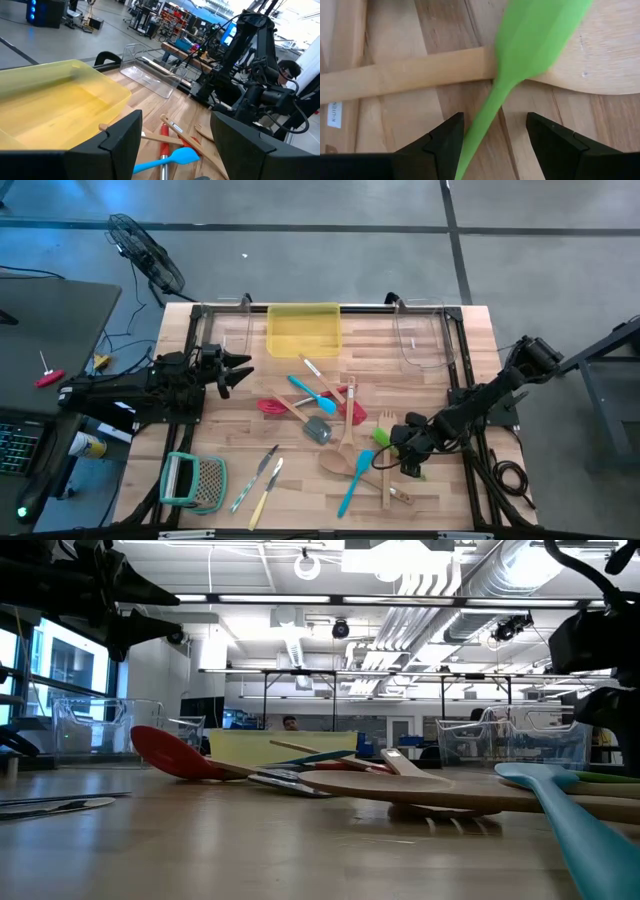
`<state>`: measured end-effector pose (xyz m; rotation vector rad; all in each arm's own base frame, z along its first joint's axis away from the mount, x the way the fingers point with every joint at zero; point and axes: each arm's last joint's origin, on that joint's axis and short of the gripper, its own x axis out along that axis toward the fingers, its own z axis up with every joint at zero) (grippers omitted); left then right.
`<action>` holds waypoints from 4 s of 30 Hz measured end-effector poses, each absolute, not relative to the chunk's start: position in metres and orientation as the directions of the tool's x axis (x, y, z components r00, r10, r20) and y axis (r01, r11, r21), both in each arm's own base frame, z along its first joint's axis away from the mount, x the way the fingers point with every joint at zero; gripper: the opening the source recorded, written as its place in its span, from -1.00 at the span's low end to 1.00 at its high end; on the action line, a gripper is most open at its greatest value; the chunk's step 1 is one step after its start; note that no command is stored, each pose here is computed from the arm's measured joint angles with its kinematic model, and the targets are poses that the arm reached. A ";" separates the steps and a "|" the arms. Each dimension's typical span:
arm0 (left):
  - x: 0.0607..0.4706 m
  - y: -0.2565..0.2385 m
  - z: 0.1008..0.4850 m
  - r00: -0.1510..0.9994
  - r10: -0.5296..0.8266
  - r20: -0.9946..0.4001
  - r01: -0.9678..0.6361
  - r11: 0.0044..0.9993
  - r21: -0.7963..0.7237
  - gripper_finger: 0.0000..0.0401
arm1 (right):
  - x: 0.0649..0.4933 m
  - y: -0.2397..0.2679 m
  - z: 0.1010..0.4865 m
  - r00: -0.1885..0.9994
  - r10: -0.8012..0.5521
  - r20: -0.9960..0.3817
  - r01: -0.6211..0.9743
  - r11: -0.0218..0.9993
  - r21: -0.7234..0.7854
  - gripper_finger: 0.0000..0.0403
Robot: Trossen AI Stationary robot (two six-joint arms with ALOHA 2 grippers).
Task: Pick & Place Kitchen Items
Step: Put the green spatula into the yellow bin
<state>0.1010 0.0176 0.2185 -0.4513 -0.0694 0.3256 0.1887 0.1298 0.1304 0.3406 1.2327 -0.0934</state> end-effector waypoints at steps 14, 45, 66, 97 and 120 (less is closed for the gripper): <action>0.101 0.018 0.218 0.946 0.323 -0.006 -0.293 0.849 -0.439 0.16 | 0.190 0.130 0.126 0.323 0.096 -0.942 0.250 0.951 0.183 0.06; 0.101 0.018 0.214 0.945 0.322 -0.052 -0.310 0.839 -0.447 0.16 | 0.191 0.131 0.125 0.349 0.097 -0.932 0.232 0.955 0.186 -0.88; 0.101 0.018 0.214 0.945 0.323 -0.049 -0.310 0.838 -0.450 0.16 | 0.200 0.137 0.148 0.415 0.145 -0.898 0.152 0.962 0.226 -0.89; 0.100 0.012 0.242 0.963 0.136 0.234 -0.068 0.958 -0.280 0.16 | 0.266 0.136 0.227 0.813 0.035 -0.582 -0.138 0.981 -0.134 -0.89; 0.134 0.012 0.245 0.960 0.007 0.281 0.023 0.994 -0.106 0.16 | 0.294 0.108 0.252 0.940 0.022 -0.342 -0.131 0.945 -0.301 -0.88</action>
